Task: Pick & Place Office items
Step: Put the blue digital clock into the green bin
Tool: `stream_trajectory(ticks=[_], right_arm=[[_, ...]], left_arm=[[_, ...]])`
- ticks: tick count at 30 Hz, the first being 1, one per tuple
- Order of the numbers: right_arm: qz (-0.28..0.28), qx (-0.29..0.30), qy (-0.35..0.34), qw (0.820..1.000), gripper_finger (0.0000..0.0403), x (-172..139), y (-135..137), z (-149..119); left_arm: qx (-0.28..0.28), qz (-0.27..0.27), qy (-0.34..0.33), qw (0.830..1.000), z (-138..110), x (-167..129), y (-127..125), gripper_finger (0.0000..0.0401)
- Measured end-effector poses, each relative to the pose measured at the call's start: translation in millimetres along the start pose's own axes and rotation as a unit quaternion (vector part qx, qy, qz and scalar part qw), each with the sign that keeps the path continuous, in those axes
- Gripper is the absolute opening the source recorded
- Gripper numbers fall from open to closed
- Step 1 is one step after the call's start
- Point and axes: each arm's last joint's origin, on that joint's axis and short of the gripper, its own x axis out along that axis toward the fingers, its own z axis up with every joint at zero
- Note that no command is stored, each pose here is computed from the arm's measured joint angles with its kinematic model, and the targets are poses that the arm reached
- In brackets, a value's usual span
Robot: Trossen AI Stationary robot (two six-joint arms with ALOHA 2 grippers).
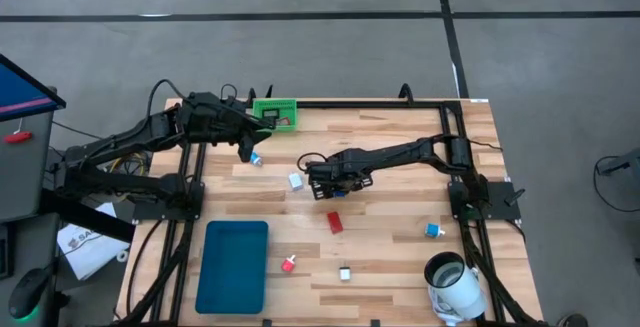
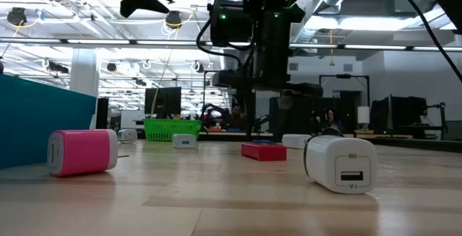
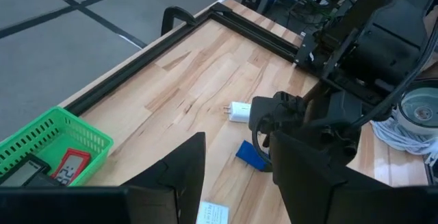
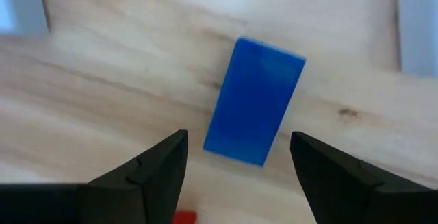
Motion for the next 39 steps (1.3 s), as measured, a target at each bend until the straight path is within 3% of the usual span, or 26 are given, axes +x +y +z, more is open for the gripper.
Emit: stream_trajectory(ticks=[19,24,31,36,39], right_arm=[[-0.013,0.009,0.011,1.000,0.0247,20,-9,3],[-0.013,0.002,0.012,1.000,0.0219,20,-8,3],[-0.012,-0.013,0.013,1.000,0.0139,20,-8,2],[-0.002,-0.033,0.027,0.999,0.0138,19,-7,1],[0.048,-0.069,0.055,0.995,0.0144,15,0,-2]], left_arm=[[0.001,-0.004,-0.007,1.000,2,0,-1,0.0159],[0.001,-0.007,-0.006,1.000,1,0,-1,0.0159],[0.001,-0.006,-0.006,1.000,1,0,-1,0.0159],[0.005,-0.010,-0.004,1.000,1,0,-1,0.0159],[0.017,-0.018,0.007,1.000,-1,0,-1,0.0159]])
